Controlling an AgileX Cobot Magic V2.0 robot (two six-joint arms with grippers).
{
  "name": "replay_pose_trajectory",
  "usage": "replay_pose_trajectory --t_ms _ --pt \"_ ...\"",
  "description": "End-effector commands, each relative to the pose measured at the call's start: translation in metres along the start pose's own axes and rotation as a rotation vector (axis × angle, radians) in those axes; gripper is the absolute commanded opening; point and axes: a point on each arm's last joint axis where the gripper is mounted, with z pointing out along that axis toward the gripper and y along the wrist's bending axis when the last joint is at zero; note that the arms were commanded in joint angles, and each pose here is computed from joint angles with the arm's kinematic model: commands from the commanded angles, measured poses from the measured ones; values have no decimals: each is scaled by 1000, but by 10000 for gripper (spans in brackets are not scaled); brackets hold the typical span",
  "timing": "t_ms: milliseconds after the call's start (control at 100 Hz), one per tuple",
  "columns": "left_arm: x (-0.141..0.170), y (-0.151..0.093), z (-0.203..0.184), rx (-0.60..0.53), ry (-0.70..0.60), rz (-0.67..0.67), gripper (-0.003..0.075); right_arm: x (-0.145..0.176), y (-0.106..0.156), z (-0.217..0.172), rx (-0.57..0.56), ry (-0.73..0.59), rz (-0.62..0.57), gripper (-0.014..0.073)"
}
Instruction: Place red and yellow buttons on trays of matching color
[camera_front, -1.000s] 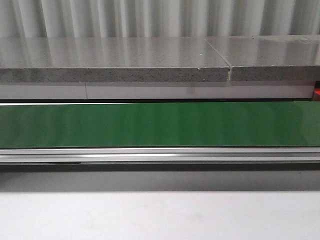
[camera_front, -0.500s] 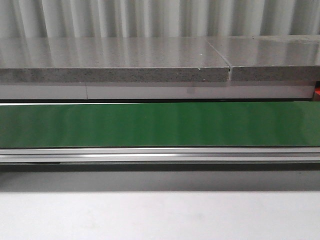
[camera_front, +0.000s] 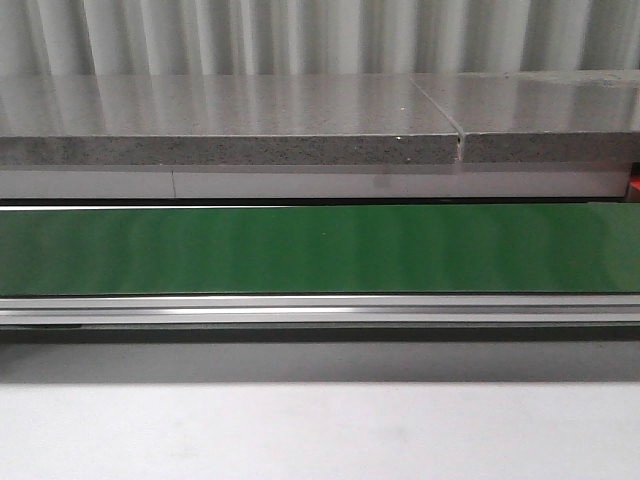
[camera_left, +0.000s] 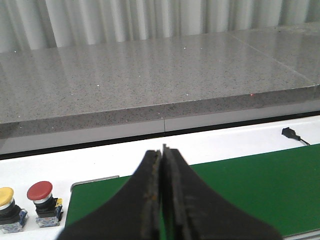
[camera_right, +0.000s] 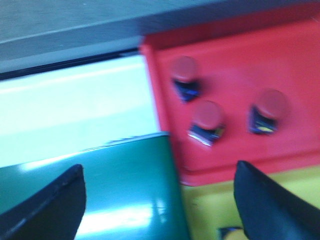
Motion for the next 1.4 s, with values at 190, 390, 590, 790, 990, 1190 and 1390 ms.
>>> replay_pose_trajectory --t_ms 190,390,590,790,990,1190,1390 --pt "-16 1 -2 -13 -102 -14 -20 17 65 -39 -172 -149 -196 487" --pt "-16 1 -2 -13 -102 -14 -20 54 72 -48 -209 -135 -224 465" --pt "-16 1 -2 -13 -102 -14 -20 84 67 -60 -199 -169 -220 353" --pt "-16 1 -2 -13 -102 -14 -20 95 65 -76 -202 -216 -226 -5" --pt "-16 1 -2 -13 -102 -14 -20 96 65 -79 -203 -224 -227 -68" --pt "-16 1 -2 -13 -102 -14 -20 96 65 -78 -205 -217 -228 -68" --pt "-16 1 -2 -13 -102 -14 -20 96 65 -78 -205 -217 -228 -68"
